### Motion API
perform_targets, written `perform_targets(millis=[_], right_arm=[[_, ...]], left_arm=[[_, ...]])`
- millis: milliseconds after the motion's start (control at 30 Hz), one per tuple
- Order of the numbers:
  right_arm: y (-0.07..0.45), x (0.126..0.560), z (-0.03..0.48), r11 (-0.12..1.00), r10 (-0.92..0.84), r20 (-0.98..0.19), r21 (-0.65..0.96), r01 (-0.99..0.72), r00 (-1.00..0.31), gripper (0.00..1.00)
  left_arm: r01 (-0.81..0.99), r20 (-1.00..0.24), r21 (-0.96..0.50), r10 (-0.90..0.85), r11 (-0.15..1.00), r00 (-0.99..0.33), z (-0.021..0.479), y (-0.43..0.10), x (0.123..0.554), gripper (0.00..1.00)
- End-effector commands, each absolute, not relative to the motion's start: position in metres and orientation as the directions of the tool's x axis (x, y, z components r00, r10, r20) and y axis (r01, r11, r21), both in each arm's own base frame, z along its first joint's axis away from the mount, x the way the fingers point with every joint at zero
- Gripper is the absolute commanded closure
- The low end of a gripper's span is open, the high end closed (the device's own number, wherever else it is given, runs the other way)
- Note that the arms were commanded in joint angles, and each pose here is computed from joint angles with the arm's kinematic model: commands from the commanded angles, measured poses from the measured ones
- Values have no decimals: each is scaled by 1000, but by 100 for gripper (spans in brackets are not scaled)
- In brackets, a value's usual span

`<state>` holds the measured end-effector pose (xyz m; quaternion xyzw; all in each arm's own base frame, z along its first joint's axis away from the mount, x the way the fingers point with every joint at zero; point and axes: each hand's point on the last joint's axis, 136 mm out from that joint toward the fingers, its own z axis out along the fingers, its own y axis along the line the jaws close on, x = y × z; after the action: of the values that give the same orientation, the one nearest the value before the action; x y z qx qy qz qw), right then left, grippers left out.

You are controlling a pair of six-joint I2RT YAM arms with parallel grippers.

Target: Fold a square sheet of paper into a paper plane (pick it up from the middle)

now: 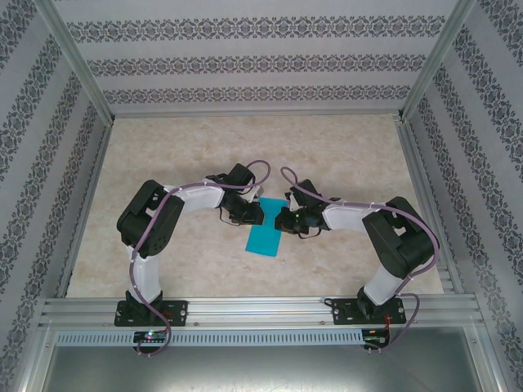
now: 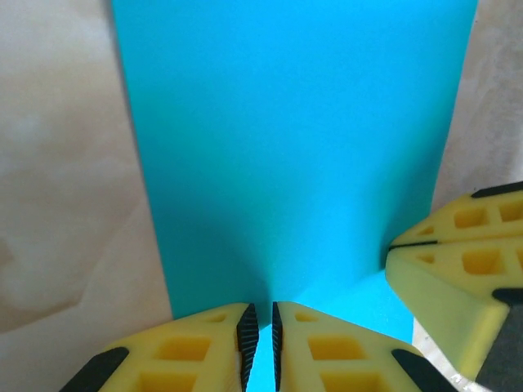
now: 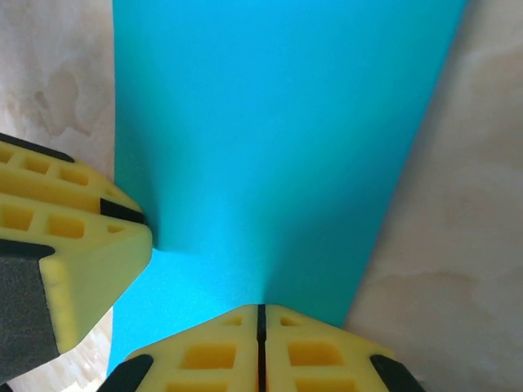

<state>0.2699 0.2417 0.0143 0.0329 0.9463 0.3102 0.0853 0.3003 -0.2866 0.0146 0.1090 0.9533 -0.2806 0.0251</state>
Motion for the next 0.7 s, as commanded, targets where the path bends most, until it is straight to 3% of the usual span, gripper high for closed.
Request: perform_targets(millis=[0,333,667], right_arm=[[214,267,-4,850,143,-150,525,43,-978,92],[186,267,11,863,209,-205,498,82,-956,92],[232,296,62,784,177,-285,620,-40,-942,92]], left_arm=[[170,79,-356,211,919,-974,-40,-241,257,79],[169,79,-357,210,919,-975,-41,-242,259,79],[167,76,-365,208,916,-975,-40,-244,260,79]])
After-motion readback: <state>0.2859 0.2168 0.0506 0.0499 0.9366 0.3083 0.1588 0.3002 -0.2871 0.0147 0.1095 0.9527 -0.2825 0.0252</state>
